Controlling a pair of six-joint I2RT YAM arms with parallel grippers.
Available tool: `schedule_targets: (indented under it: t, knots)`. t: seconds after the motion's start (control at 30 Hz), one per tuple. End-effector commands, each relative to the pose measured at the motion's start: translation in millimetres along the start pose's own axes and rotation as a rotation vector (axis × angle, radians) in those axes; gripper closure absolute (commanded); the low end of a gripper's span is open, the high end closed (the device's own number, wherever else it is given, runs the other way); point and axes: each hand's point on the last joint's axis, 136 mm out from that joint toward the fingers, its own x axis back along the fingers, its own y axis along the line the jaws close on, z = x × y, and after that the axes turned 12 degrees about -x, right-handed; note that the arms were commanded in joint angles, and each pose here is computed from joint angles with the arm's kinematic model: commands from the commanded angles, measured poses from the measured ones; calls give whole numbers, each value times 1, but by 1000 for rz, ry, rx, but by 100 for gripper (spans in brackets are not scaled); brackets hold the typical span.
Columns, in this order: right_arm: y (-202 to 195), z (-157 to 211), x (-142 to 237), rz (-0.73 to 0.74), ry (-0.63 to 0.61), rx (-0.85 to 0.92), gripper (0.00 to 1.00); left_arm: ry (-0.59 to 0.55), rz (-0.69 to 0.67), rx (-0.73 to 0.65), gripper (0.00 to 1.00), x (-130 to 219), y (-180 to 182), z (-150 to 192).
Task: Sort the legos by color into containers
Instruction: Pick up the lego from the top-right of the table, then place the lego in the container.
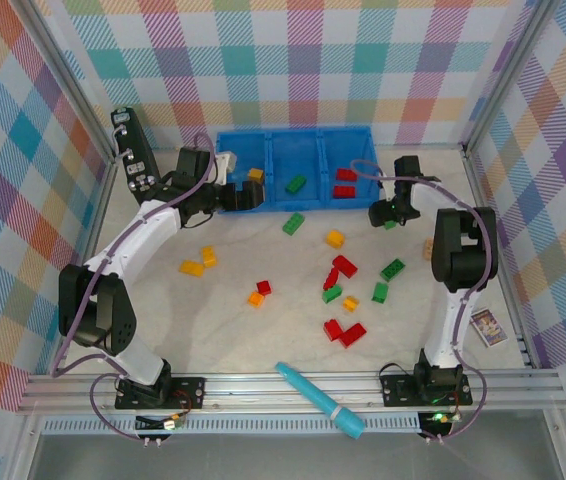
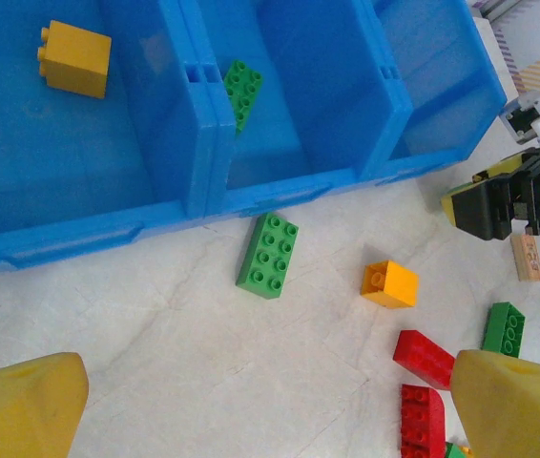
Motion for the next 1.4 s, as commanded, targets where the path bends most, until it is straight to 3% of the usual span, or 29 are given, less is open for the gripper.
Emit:
schedule_targets:
  t: [0.0, 0.33, 0.47, 0.63, 0.77, 0.93, 1.03, 1.17, 1.37]
  knots:
    - [-2, -5, -4, 14, -12, -18, 33, -53, -2, 0, 2, 12, -2, -18]
    - [-4, 15, -5, 24, 51, -57, 67, -92, -20, -16, 2, 38, -9, -20]
    - [-3, 13, 16, 28, 31, -117, 72, -96, -52, -50, 1, 52, -8, -16]
    - [32, -21, 75, -70, -105, -200, 73, -83, -75, -91, 0, 63, -6, -9]
    - [86, -58, 109, -111, -218, -91, 72, -77, -33, -140, 0, 68, -15, -5]
    - [151, -106, 128, -183, -348, 24, 72, -53, -89, -153, 0, 71, -5, 5]
    - [185, -128, 120, -225, -388, 79, 72, -16, -98, -152, 0, 69, -2, 18]
    - [226, -146, 100, -270, -412, 157, 71, -24, 21, -178, 0, 72, -24, 25]
    - [247, -158, 55, -253, -386, 183, 70, 30, 16, -161, 0, 62, -24, 41]
